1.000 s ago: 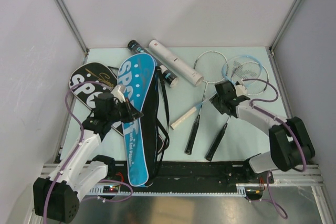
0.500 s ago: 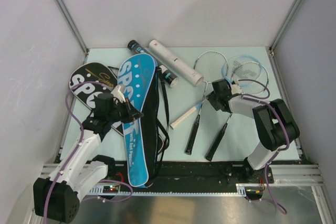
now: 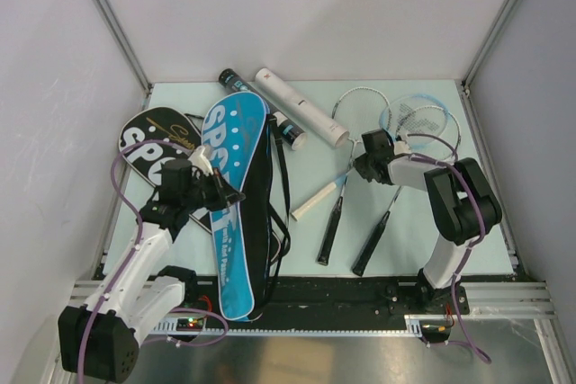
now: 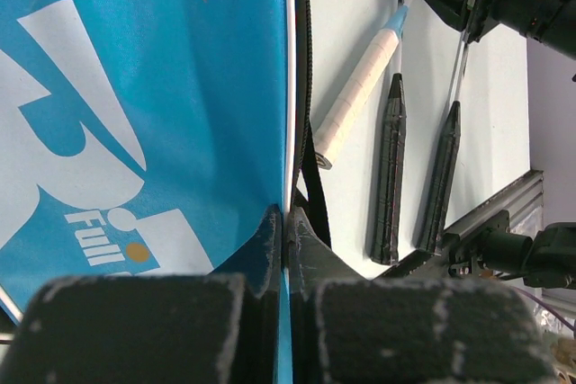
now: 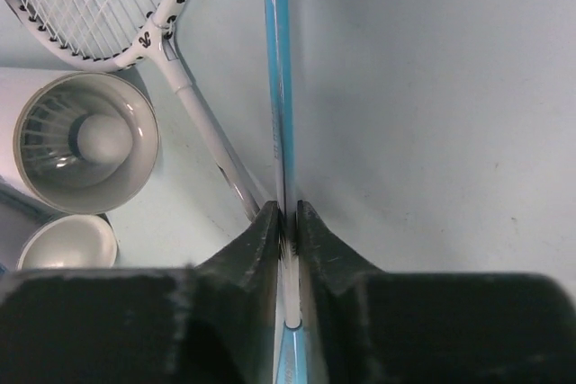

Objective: Pack up the badminton gear
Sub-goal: Pick up the racket from the center of the board.

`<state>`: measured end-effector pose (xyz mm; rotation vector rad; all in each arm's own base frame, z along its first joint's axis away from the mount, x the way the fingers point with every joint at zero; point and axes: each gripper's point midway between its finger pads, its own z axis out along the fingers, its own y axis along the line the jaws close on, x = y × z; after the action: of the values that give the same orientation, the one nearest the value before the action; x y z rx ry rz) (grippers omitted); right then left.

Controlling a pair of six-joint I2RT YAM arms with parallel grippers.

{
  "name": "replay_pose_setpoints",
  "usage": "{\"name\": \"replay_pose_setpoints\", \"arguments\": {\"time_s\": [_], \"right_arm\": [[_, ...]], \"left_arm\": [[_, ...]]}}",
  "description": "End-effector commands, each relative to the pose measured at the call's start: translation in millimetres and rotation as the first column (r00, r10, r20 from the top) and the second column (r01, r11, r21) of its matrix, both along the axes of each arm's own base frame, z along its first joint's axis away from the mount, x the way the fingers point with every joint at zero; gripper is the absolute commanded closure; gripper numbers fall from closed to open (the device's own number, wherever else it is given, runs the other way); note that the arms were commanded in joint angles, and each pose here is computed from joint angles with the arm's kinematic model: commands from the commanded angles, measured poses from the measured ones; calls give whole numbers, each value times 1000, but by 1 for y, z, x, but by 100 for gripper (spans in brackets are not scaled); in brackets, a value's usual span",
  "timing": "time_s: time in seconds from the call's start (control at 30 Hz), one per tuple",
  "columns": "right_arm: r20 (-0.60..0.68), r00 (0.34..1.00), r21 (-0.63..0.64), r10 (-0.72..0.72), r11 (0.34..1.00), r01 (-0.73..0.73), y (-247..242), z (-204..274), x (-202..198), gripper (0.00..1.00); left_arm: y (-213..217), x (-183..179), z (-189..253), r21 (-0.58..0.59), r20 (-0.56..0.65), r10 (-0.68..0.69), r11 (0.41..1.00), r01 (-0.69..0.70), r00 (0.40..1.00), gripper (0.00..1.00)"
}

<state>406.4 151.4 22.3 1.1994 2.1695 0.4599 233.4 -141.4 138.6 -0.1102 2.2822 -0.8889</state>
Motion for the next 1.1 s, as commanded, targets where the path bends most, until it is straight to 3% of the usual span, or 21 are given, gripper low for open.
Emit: {"name": "replay_pose_setpoints", "arguments": {"time_s": [0.0, 0.07, 0.13, 0.47, 0.6, 0.83, 1.07], "right_arm": [[-115, 993, -47, -19, 999, 13, -15, -25, -20, 89], [-101, 995, -61, -18, 998, 11, -18, -16, -20, 97], [-75, 997, -80, -6, 997, 0, -21, -2, -20, 99], [100, 990, -258, 103, 963, -75, -44, 93, -35, 100], [131, 968, -302, 214, 939, -166, -44, 119, -49, 100], [144, 868, -338, 474, 849, -407, -16, 146, -92, 100], [209, 672, -277, 711, 702, -656, 47, 148, -166, 100]], "left_arm": [[-1, 9, 29, -19, 96, -24, 999, 26, 995, 100], [0, 10, 30, -22, 95, -20, 1000, 22, 995, 100], [1, 11, 30, -26, 95, -15, 1000, 18, 995, 100], [7, 14, 31, -29, 91, 3, 1000, 0, 996, 100], [8, 15, 31, -27, 96, 9, 1000, -6, 995, 100], [9, 15, 31, -23, 99, 15, 1000, -12, 995, 100], [10, 16, 30, -20, 99, 22, 1000, -20, 995, 100]]}}
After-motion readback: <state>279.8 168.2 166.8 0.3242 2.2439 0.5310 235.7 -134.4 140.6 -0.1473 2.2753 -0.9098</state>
